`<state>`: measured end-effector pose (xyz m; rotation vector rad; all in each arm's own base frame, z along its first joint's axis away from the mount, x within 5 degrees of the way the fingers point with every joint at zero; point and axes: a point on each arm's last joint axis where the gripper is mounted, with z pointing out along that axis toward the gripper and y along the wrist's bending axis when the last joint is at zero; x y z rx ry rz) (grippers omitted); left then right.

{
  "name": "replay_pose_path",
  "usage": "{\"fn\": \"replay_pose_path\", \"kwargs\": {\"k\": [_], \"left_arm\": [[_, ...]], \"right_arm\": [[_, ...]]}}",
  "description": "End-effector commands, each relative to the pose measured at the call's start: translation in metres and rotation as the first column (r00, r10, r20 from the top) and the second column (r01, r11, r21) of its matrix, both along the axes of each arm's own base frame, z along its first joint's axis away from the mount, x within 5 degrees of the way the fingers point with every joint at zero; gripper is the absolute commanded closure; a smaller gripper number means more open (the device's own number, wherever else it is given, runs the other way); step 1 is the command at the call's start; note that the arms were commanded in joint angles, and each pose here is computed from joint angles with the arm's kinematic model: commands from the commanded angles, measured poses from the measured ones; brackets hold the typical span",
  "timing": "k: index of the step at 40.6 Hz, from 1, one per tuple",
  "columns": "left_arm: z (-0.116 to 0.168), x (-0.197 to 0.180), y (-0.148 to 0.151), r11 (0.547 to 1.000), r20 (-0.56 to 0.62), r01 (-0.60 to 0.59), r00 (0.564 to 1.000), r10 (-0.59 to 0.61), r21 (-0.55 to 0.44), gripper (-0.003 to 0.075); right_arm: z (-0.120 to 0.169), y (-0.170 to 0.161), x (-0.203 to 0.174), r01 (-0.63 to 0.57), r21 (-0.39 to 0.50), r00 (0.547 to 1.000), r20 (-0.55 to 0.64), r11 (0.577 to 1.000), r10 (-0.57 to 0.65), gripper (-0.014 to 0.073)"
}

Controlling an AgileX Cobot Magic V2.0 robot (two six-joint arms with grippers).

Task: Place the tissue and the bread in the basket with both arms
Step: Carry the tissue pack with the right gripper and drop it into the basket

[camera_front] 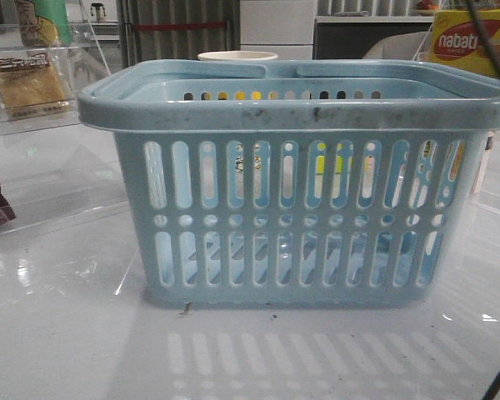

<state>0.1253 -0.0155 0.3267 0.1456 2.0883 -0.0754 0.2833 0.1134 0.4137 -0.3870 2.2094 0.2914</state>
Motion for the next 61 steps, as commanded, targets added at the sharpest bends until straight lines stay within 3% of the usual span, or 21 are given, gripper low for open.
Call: {"fn": "replay_pose_path", "kwargs": {"k": [1, 14, 17, 23, 28, 36, 44, 52, 61], "left_arm": [[0.018, 0.003, -0.001, 1.000, 0.107, 0.006, 0.994, -0.004, -0.017, 0.0340], [0.017, 0.003, -0.001, 1.000, 0.105, 0.006, 0.994, -0.004, -0.016, 0.0340], [0.017, 0.003, -0.001, 1.000, 0.105, 0.006, 0.994, -0.004, -0.016, 0.0340], [0.017, 0.003, -0.001, 1.000, 0.105, 0.006, 0.994, -0.004, -0.016, 0.0340], [0.017, 0.003, -0.001, 1.000, 0.105, 0.006, 0.994, -0.004, -0.016, 0.0340], [0.017, 0.003, -0.001, 1.000, 0.105, 0.006, 0.994, -0.004, -0.016, 0.0340], [0.017, 0.003, -0.001, 1.000, 0.105, 0.006, 0.994, -0.004, -0.016, 0.0340], [0.017, 0.003, -0.001, 1.000, 0.105, 0.006, 0.994, -0.004, -0.016, 0.0340], [0.017, 0.003, -0.002, 1.000, 0.104, 0.007, 0.995, -0.004, -0.025, 0.0340]], "right_arm": [[-0.001, 0.011, 0.004, -0.025, 0.016, 0.999, 0.043, 1.000, 0.024, 0.0379], [-0.065, 0.031, 0.047, -0.032, -0.049, 0.992, -0.127, 0.998, 0.026, 0.0363], [-0.074, 0.034, 0.053, -0.033, -0.058, 0.989, -0.147, 0.998, 0.024, 0.0293], [-0.081, 0.035, 0.057, -0.034, -0.065, 0.986, -0.164, 0.997, 0.023, 0.0039], [-0.070, 0.032, 0.050, -0.036, -0.064, 0.988, -0.151, 0.997, 0.026, -0.0027], [-0.023, 0.018, 0.015, -0.046, -0.037, 0.998, -0.034, 0.998, 0.044, -0.0027], [0.017, -0.009, -0.048, -0.062, -0.020, 0.991, 0.114, 0.998, 0.064, -0.0027], [0.022, -0.037, -0.110, -0.057, -0.013, 0.980, 0.188, 0.998, 0.058, -0.0027], [-0.001, -0.060, -0.166, -0.056, -0.001, 0.973, 0.222, 0.998, 0.055, -0.0027]]}}
